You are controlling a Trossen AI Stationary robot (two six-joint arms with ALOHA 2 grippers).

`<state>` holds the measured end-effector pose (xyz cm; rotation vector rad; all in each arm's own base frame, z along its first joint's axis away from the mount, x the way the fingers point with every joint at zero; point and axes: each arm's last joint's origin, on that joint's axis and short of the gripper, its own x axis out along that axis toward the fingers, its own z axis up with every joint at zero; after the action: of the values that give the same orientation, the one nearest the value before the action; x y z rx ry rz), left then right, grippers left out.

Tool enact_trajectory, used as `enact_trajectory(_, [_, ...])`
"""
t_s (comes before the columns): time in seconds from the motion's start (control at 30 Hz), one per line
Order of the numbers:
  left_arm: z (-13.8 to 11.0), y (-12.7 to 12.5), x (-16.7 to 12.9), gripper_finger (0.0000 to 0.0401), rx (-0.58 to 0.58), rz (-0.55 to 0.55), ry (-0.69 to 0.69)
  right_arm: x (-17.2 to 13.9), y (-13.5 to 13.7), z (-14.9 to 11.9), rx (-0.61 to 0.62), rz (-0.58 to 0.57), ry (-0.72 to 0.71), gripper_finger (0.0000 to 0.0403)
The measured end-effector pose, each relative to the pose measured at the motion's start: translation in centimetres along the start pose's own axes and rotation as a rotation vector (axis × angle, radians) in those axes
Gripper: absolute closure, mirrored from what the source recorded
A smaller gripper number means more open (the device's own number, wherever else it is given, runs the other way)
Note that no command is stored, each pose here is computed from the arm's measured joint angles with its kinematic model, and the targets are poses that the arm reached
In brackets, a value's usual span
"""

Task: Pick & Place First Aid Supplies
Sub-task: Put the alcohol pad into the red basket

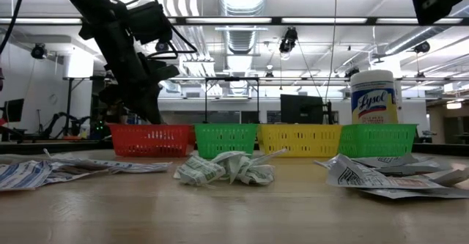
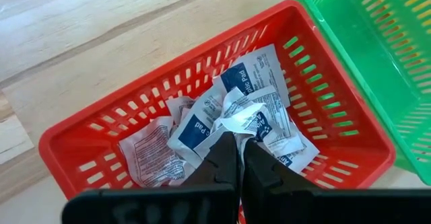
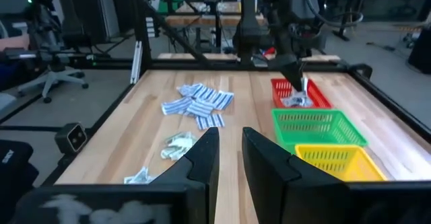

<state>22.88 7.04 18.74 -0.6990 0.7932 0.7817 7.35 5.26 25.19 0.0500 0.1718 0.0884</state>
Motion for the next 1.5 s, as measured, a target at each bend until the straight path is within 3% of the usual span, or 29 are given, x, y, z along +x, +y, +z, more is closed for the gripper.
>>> enact_trajectory(0.33, [0.0,0.0,0.0,0.0386,0.028,0.004,-0.003,0.0,0.0,0.0,-0.002,-0.002,-0.005,0.0342])
enact_trajectory(0.73, [0.4,-0.1,-0.6,0.0249,0.057,0.018,0.017,0.0,0.0,0.0,0.003,-0.001,-0.005,0.0342])
enact_trajectory(0.97, [2.0,0.1,-4.0,0.0223,0.067,0.115,0.045,0.0,0.0,0.0,0.012,-0.001,-0.005,0.0342])
enact_trajectory(1.2, [3.2,-0.3,-8.2,0.0222,0.108,0.024,-0.080,0.1,0.0,-0.1,0.001,-0.002,0.001,0.0342])
enact_trajectory(1.5, [0.9,-0.7,-11.0,0.0222,0.357,-0.174,-0.242,0.3,0.2,-0.2,0.071,0.004,0.014,0.0342])
